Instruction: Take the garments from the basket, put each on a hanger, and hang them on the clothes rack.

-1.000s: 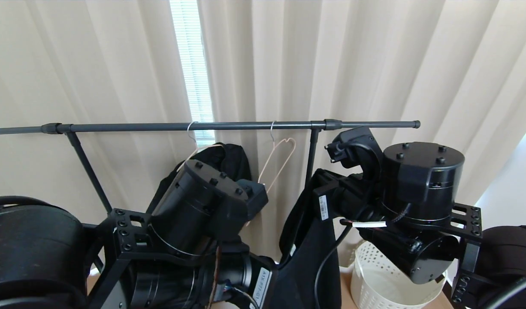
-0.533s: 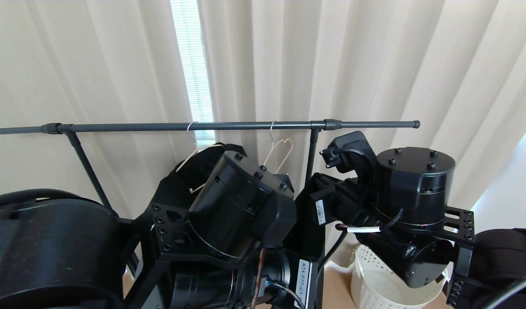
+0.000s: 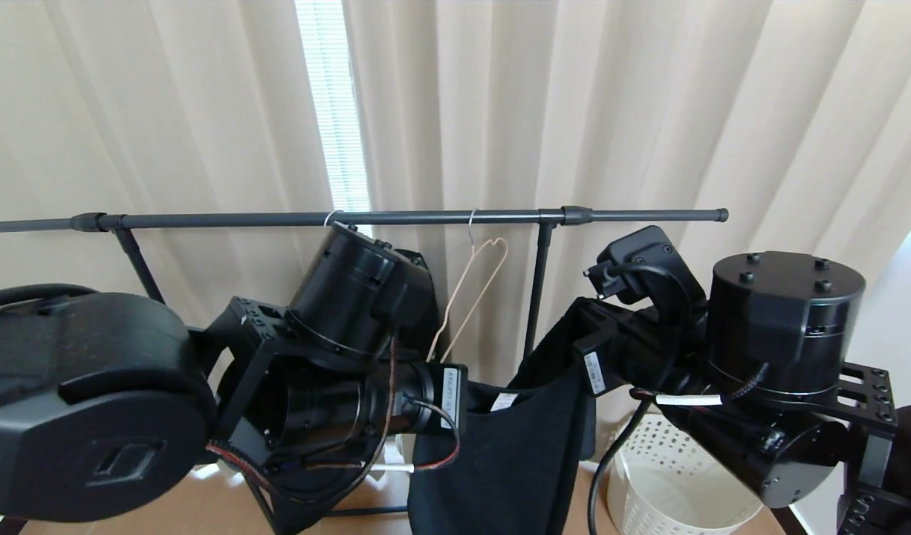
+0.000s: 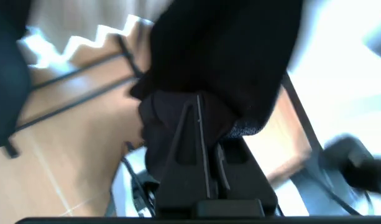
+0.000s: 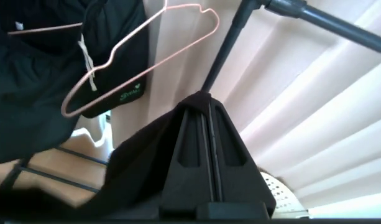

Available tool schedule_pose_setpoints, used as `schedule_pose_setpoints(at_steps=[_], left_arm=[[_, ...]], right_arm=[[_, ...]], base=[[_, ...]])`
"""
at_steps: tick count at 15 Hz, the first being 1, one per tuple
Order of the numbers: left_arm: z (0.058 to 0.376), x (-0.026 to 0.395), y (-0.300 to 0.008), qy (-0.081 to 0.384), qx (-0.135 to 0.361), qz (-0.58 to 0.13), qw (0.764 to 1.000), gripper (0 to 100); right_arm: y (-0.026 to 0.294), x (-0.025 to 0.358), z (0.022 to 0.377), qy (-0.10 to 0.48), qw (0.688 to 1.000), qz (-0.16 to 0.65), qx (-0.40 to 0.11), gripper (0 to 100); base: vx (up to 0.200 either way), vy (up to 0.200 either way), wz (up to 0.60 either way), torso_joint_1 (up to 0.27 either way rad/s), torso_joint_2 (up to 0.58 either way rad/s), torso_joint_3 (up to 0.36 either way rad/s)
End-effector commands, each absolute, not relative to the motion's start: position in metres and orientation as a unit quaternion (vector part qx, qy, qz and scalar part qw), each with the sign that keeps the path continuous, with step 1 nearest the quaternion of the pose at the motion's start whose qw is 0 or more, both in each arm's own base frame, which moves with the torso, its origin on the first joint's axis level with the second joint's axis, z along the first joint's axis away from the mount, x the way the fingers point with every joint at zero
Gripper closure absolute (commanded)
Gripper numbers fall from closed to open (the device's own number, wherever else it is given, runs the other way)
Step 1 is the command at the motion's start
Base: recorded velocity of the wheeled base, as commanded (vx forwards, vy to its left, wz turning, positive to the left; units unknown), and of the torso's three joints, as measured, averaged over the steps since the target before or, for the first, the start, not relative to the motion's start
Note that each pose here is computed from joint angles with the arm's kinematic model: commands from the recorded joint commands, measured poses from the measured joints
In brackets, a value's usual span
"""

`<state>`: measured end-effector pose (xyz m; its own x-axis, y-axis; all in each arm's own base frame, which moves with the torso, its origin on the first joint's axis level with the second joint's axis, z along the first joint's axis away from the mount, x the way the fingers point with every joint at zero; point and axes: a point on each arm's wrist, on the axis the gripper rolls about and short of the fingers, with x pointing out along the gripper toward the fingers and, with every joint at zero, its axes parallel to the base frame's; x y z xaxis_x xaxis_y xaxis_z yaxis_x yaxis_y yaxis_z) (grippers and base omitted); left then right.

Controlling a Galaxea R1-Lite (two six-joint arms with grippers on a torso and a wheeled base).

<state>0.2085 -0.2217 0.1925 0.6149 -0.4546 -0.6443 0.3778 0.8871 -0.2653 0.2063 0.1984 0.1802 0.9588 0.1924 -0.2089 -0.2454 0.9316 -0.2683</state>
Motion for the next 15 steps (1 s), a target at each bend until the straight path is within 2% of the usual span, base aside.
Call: schedule_pose_setpoints(at_steps=[1, 5, 14, 15], left_arm=[[0.200, 0.231, -0.206, 0.354, -0.066, -0.201, 0.911, 100], [0.209, 0.253, -0.206, 0.334, -0.074, -0.190, 0.920, 100], [0.209, 0.253, -0.207, 0.331, -0.057, -0.198, 0.921, 100], [0.208, 0.253, -0.206, 0.331, -0.055, -0.198, 0.921, 0]], right_arm=[[0.183, 0.191, 0.190, 0.075, 0.977, 0.114, -0.162, 100], [0.184, 0.188, 0.188, 0.077, 0.976, 0.111, -0.170, 100], [0.182, 0.189, 0.185, 0.079, 0.975, 0.108, -0.179, 100], [0.182, 0.188, 0.185, 0.079, 0.975, 0.107, -0.179, 100]], base=[[0.000, 0.000, 0.00, 0.000, 0.00, 0.000], [0.000, 0.000, 0.00, 0.000, 0.00, 0.000], [0.000, 0.000, 0.00, 0.000, 0.00, 0.000], [0.000, 0.000, 0.00, 0.000, 0.00, 0.000]])
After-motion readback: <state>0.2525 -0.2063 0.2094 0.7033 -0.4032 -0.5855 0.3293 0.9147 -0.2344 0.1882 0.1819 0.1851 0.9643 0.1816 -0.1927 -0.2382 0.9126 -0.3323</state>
